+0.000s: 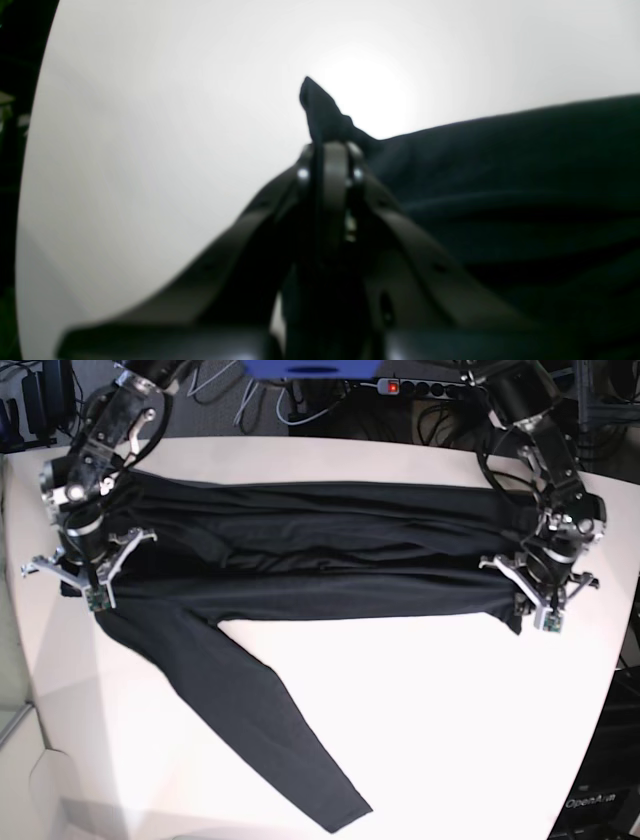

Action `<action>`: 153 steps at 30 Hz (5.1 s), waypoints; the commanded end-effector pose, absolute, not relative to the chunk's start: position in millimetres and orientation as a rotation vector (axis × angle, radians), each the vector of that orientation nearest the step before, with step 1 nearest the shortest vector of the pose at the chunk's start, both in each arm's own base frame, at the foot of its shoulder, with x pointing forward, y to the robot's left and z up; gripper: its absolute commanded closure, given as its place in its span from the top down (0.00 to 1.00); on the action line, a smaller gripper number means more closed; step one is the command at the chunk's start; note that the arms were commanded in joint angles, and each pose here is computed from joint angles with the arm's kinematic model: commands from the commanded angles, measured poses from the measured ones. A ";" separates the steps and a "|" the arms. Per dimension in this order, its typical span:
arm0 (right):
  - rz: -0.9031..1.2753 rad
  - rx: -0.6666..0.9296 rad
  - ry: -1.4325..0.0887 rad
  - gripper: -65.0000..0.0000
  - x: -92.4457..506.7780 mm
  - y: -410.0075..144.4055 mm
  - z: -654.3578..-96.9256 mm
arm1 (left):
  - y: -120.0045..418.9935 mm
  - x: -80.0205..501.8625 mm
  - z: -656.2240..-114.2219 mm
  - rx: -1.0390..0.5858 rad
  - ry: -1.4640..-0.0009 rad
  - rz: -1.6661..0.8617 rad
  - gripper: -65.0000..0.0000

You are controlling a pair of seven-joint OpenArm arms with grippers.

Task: Fold the T-shirt properly
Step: 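Lift the grasped side edges with both grippers and fold them toward the folded shoulders, then lower the folded layer and hold it flat with both grippers, then release the right gripper and move it to the loose sleeve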

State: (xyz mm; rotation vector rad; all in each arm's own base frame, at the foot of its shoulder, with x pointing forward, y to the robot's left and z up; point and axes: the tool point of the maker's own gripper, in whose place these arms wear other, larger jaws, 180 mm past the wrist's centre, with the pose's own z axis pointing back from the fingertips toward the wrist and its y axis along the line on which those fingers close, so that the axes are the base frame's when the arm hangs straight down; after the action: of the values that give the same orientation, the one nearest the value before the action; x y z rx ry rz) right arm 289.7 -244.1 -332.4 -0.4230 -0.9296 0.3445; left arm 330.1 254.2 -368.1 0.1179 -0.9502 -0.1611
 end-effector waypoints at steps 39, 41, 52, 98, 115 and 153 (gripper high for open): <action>0.307 -0.386 -0.942 0.00 227.5 -272.9 -329.8 | 291.2 290.7 -333.4 0.217 -0.933 -0.134 0.00; 0.307 -0.385 -0.933 0.00 224.6 -273.4 -332.1 | 290.7 287.5 -335.5 0.217 -0.925 -0.137 0.00; 0.310 -0.364 -0.896 0.00 212.5 -269.4 -343.3 | 288.5 263.9 -360.6 0.196 -0.846 -0.138 0.00; 0.201 -0.523 -0.812 0.41 194.6 -331.2 -340.4 | 288.2 257.9 -382.7 0.150 -0.801 -0.106 0.40; 0.209 -0.516 -0.942 0.42 262.0 -332.9 -318.1 | 311.1 252.1 -376.3 0.192 -0.813 -0.031 0.40; 0.301 -0.093 -0.966 0.63 451.0 -200.1 -360.3 | 323.0 237.0 -382.9 0.206 -0.786 0.031 0.40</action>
State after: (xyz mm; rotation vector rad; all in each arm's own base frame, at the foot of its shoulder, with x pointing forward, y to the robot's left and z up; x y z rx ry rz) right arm 434.2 -201.1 -384.0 -0.0870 -0.8918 0.3060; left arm 229.1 316.3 -395.5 0.1865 -0.7405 0.0330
